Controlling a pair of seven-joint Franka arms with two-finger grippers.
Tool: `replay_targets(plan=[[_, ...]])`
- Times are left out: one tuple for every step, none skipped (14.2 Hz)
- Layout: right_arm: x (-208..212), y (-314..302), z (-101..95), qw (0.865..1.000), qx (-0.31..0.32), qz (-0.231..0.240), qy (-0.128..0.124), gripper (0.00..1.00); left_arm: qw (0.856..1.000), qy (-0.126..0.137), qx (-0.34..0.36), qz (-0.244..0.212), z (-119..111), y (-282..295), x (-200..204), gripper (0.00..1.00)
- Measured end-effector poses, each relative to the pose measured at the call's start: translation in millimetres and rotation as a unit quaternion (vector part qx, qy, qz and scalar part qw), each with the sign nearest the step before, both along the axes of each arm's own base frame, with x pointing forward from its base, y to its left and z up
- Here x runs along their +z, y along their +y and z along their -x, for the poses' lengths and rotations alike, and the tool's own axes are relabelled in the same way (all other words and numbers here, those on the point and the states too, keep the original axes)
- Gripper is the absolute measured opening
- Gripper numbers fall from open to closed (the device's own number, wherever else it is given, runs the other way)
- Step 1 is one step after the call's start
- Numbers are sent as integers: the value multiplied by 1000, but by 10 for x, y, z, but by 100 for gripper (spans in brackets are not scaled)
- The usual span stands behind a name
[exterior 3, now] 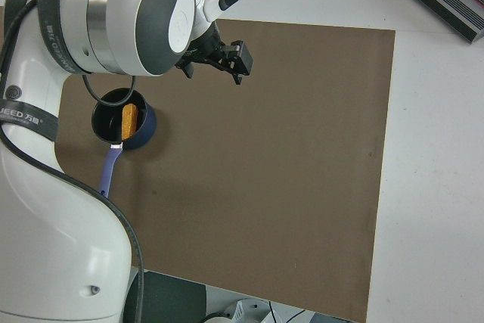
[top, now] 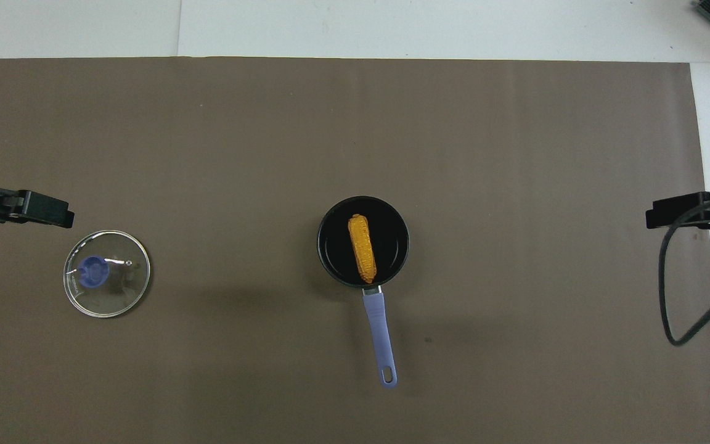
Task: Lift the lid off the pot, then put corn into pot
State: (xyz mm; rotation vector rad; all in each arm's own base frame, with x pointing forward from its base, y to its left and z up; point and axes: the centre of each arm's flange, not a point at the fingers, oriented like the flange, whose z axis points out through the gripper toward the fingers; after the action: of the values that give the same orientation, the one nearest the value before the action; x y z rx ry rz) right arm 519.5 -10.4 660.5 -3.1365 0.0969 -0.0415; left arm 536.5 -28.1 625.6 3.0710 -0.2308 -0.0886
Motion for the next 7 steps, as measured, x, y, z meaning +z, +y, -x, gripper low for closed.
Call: replay_targets(plan=[[-9,-50,1,1000,-4,0,1,100,1000,4,-1,-2,28,3,74,100],[-9,-71,2,1000,-6,0,1,100,1000,5,-1,-4,45,5,126,100],[-5,-74,2,1000,-6,0,0,100,1000,4,-2,-5,52,-1,157,100],[1,-71,2,1000,-6,0,0,100,1000,4,-3,-5,54,-8,161,100],[2,-69,2,1000,-5,0,0,100,1000,5,-3,-5,56,-12,160,100],[2,-67,2,1000,-5,0,0,100,1000,6,-4,-5,58,-12,157,100],[2,-65,2,1000,-5,0,0,100,1000,7,-4,-5,61,-12,154,100]])
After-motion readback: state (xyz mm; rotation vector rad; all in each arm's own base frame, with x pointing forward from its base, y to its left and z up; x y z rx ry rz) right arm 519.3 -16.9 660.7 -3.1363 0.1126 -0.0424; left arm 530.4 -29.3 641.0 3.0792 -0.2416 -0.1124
